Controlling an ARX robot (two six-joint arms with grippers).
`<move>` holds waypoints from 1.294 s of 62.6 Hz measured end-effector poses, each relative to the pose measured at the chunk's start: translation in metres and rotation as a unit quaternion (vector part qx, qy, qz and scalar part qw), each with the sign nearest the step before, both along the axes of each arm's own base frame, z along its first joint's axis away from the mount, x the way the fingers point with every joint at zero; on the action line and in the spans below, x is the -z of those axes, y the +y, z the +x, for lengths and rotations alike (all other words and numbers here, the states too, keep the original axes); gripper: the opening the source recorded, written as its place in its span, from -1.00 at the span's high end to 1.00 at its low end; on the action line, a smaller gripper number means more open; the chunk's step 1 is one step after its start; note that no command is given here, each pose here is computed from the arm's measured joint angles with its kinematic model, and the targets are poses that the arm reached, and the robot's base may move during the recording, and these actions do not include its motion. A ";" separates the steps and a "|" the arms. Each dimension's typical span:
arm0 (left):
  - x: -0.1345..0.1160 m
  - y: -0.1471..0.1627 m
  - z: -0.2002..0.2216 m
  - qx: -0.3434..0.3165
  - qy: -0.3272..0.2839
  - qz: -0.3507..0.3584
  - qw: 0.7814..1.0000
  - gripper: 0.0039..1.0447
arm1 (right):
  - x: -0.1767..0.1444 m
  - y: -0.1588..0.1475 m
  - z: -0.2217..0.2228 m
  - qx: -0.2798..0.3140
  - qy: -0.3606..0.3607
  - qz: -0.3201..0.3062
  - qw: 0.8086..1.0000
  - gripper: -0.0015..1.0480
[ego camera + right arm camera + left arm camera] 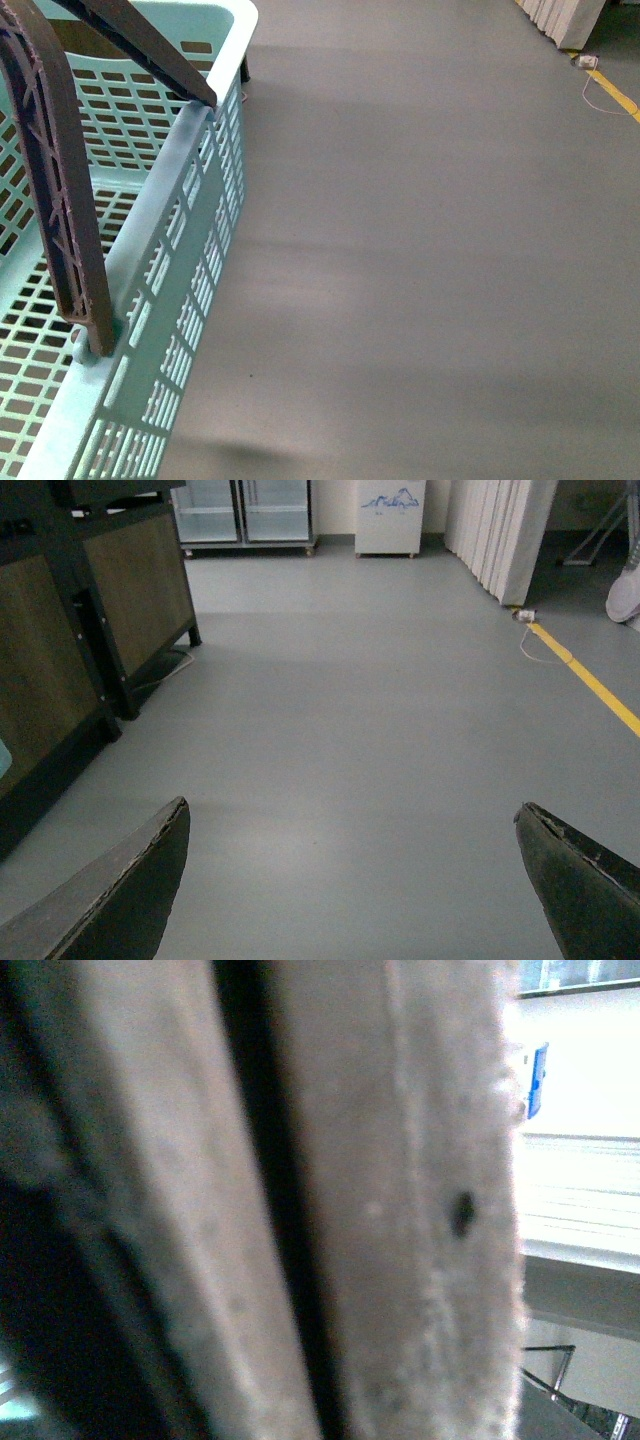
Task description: Pick lemon and mango into basket
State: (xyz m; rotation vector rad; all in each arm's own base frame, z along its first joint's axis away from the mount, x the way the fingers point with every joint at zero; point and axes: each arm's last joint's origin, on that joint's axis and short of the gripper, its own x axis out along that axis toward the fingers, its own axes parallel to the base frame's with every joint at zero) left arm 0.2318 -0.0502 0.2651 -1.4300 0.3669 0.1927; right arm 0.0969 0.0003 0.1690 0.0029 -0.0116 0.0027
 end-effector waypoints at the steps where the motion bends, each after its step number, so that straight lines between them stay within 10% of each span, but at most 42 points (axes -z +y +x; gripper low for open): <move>1: 0.000 0.000 0.000 0.000 0.000 0.000 1.000 0.48 | 0.000 0.000 0.000 0.000 0.000 0.000 1.000 -0.83; 81: 0.000 0.000 0.000 0.000 0.000 0.000 1.000 0.48 | 0.000 0.000 0.000 0.000 0.000 0.000 1.000 -0.83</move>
